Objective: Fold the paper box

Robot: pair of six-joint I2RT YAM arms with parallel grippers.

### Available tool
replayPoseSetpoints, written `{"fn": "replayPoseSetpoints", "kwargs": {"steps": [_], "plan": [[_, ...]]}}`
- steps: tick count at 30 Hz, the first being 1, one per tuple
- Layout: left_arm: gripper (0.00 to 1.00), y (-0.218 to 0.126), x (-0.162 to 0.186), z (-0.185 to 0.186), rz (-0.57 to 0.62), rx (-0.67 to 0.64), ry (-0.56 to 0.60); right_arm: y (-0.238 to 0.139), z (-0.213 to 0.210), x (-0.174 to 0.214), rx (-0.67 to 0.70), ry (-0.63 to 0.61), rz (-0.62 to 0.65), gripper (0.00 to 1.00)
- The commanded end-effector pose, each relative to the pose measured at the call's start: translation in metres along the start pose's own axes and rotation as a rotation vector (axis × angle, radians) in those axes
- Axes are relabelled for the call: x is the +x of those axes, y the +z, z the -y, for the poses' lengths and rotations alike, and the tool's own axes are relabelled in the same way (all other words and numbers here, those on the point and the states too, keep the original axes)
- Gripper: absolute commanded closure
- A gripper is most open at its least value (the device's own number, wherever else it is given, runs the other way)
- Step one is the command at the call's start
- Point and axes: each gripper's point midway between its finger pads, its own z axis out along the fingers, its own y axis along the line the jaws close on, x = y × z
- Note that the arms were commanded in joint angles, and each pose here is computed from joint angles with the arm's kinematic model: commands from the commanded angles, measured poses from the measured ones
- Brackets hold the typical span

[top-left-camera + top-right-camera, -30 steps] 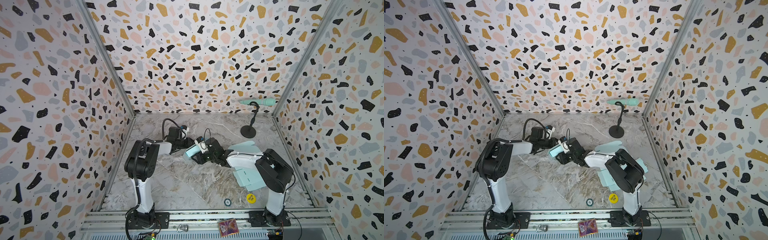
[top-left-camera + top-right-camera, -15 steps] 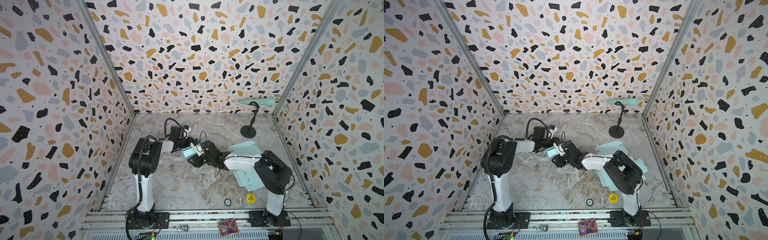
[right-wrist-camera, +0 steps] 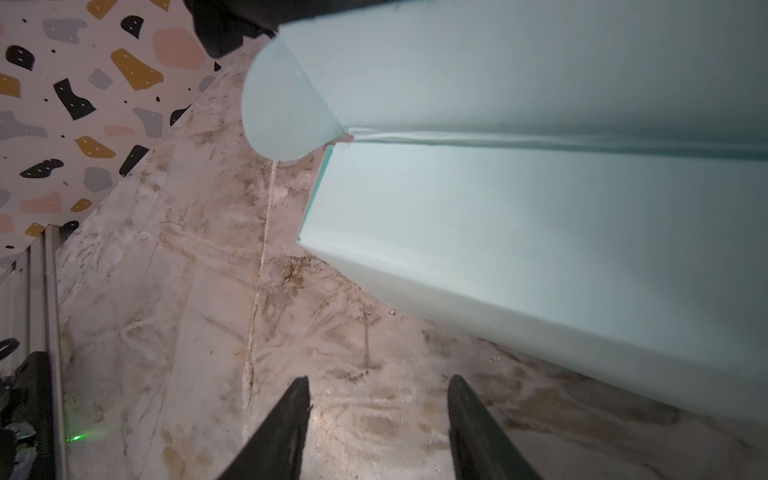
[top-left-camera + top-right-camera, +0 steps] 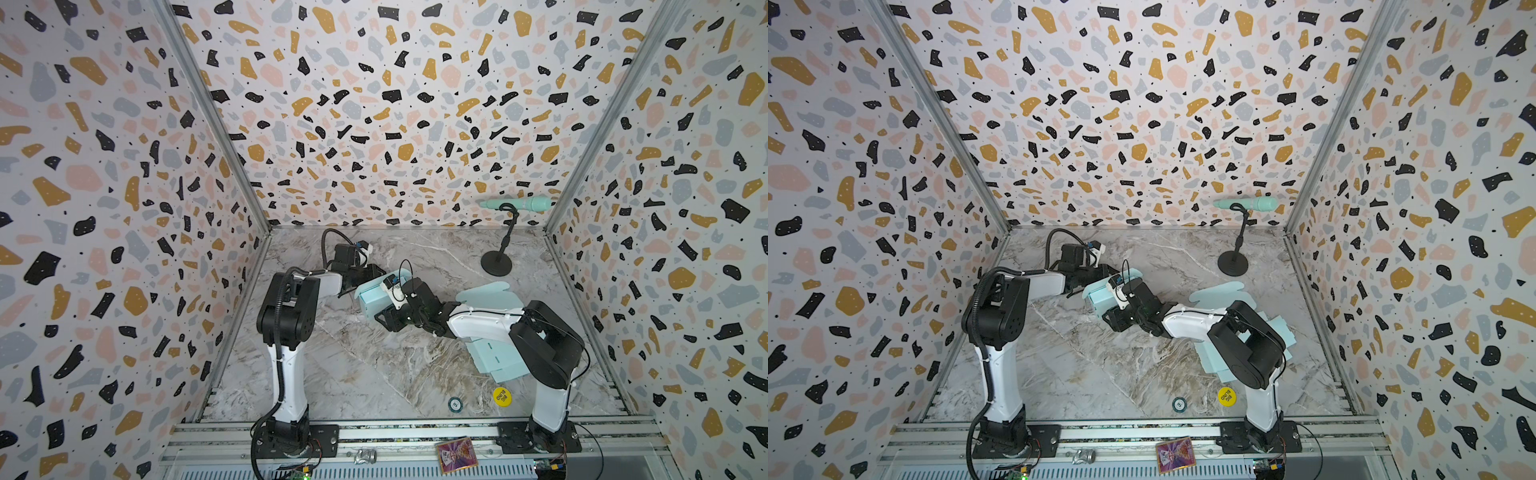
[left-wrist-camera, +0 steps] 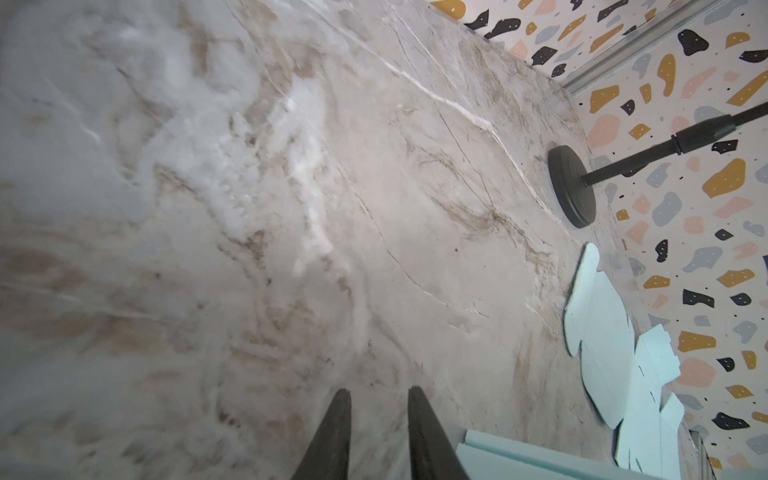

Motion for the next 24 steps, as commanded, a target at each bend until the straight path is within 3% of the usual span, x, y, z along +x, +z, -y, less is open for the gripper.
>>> {"fn": "replayPoseSetpoints", "kwargs": {"steps": [1, 8, 10, 13, 18, 24], "plan": [[0.72, -0.001, -0.008, -0.004, 0.007, -0.028, 0.008, -0.014, -0.007, -0.023, 0.01, -0.037, 0.034, 0.45], [0.63, -0.049, -0.044, -0.026, 0.117, -0.193, -0.043, -0.066, -0.004, -0.033, 0.079, -0.087, 0.085, 0.37], [0.62, -0.064, -0.053, -0.022, 0.126, -0.231, -0.025, -0.085, -0.002, -0.039, 0.078, -0.114, 0.112, 0.29], [0.6, -0.092, -0.057, -0.017, 0.138, -0.317, -0.023, -0.107, 0.015, -0.053, 0.095, -0.149, 0.099, 0.26], [0.58, -0.154, -0.037, -0.007, 0.164, -0.461, -0.042, -0.136, 0.058, -0.092, 0.091, -0.182, 0.137, 0.2], [0.5, -0.209, 0.004, 0.034, 0.184, -0.43, -0.021, -0.116, 0.086, -0.111, 0.067, -0.265, 0.087, 0.18]]}}
